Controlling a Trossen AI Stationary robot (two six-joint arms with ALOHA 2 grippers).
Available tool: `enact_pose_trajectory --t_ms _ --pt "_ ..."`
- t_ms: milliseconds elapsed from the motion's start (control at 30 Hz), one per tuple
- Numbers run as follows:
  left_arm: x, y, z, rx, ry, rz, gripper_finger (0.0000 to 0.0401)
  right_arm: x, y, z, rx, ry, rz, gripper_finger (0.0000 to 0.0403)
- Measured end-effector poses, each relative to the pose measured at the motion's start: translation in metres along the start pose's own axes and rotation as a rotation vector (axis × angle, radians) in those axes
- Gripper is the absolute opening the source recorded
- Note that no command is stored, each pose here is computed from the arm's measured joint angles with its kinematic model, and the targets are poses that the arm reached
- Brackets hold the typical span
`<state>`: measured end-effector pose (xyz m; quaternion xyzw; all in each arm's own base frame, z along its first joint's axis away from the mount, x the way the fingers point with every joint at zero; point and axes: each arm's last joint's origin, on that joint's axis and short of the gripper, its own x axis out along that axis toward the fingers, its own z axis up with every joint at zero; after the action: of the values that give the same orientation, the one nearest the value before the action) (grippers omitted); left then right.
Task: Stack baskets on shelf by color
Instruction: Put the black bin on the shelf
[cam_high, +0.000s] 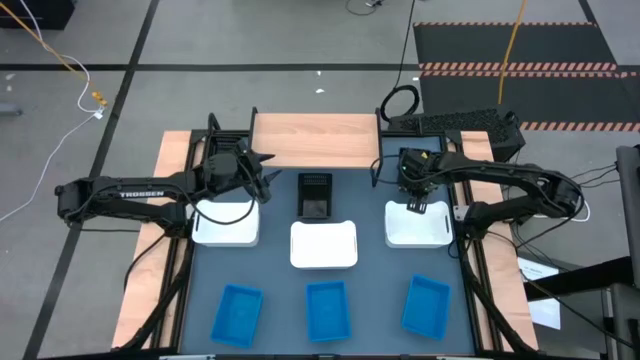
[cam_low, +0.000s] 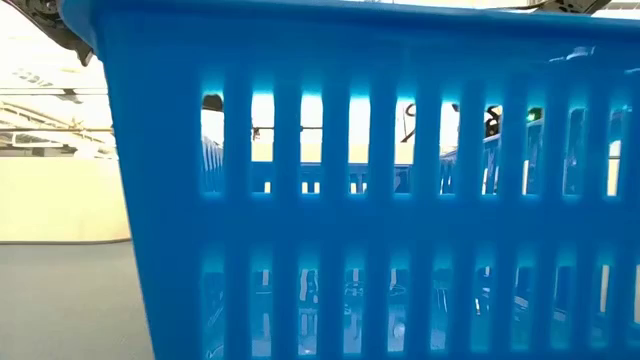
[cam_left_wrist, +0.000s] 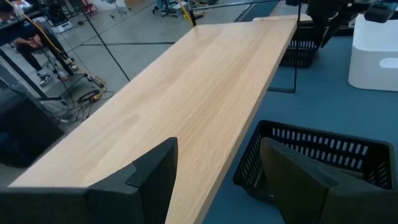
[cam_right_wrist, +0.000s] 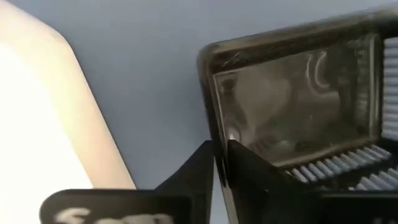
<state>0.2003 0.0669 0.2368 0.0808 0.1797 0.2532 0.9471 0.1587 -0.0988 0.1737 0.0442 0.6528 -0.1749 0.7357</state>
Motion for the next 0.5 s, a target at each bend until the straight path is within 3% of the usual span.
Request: enact_pose_trajectory --t_ms 100,300,433,500 --pt "0.0 0.0 0.0 0.018 0.004 0.017 0.0232 0.0 0.0 0.0 -0.001 0.004 0.001 0.001" --pt "0.0 0.001 0.002 0.037 -0.008 0.03 0.0232 -0.01 -0.002 0.003 0.017 -0.014 -0.004 0.0008" --pt "-0.002 0.004 0.012 0.029 -0.036 0.039 0.0232 -0.046 -0.007 0.015 0.06 -0.036 -0.017 0.0005" --pt "-0.004 0.005 0.015 0.035 -0.041 0.04 0.0232 -0.071 -0.01 0.025 0.059 -0.063 -0.093 0.0004"
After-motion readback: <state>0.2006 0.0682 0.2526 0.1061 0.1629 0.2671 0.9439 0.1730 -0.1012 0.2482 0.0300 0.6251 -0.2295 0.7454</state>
